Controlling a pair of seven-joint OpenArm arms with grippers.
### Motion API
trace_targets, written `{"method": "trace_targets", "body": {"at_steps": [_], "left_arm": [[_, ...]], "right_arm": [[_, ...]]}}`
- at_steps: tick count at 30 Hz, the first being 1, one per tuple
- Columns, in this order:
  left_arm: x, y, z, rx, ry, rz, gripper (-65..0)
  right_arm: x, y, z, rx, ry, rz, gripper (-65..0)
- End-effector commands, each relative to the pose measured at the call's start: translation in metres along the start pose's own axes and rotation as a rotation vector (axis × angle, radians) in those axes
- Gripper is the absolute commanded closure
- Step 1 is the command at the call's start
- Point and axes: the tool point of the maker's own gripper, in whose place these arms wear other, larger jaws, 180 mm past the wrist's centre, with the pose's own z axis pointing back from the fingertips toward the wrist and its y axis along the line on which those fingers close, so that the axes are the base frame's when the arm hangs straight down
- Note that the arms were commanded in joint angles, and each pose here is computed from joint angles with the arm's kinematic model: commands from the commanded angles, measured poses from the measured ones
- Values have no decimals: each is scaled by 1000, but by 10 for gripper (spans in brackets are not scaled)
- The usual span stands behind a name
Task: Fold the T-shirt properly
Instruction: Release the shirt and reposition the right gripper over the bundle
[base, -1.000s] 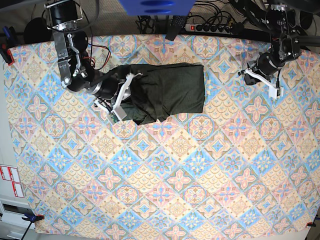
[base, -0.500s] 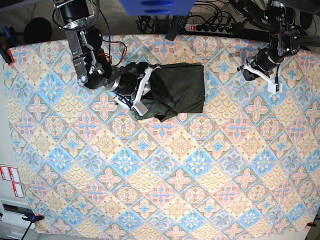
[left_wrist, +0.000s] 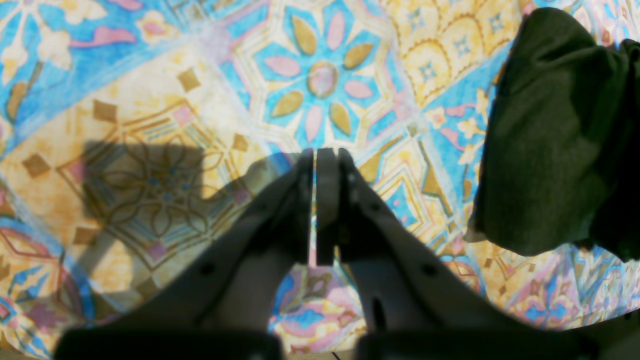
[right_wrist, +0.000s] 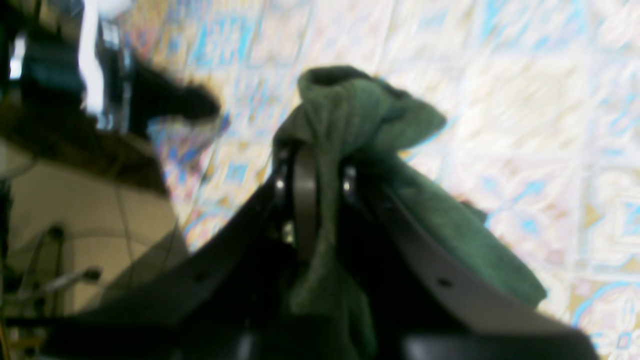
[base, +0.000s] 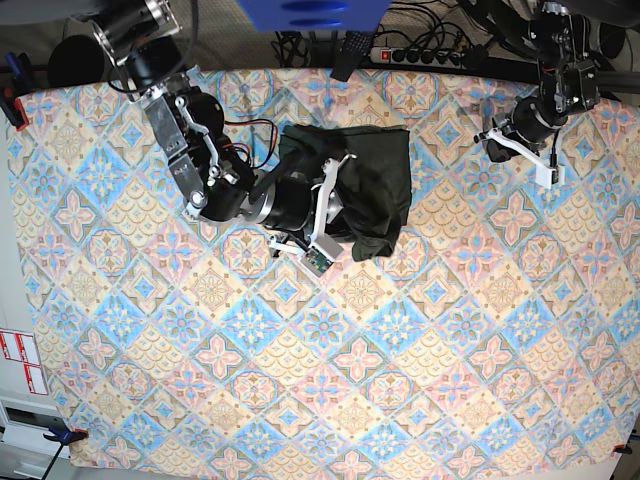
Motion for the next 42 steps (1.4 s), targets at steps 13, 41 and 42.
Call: {"method": "trace_targets", "body": {"at_steps": [13,41,42], "left_arm": [[12,-2,4,-11,-34,-14,0],[15,-3,4,-12,-40,-16,0],[15,-3,4,-12,-40,-16,0]], "right_arm": [[-13,-13,-10,3,45,-36,-23],[-4,-42,-3,-67,-9,-106,-189],[-3,-47,0,-80,-15,-116,-186]]}}
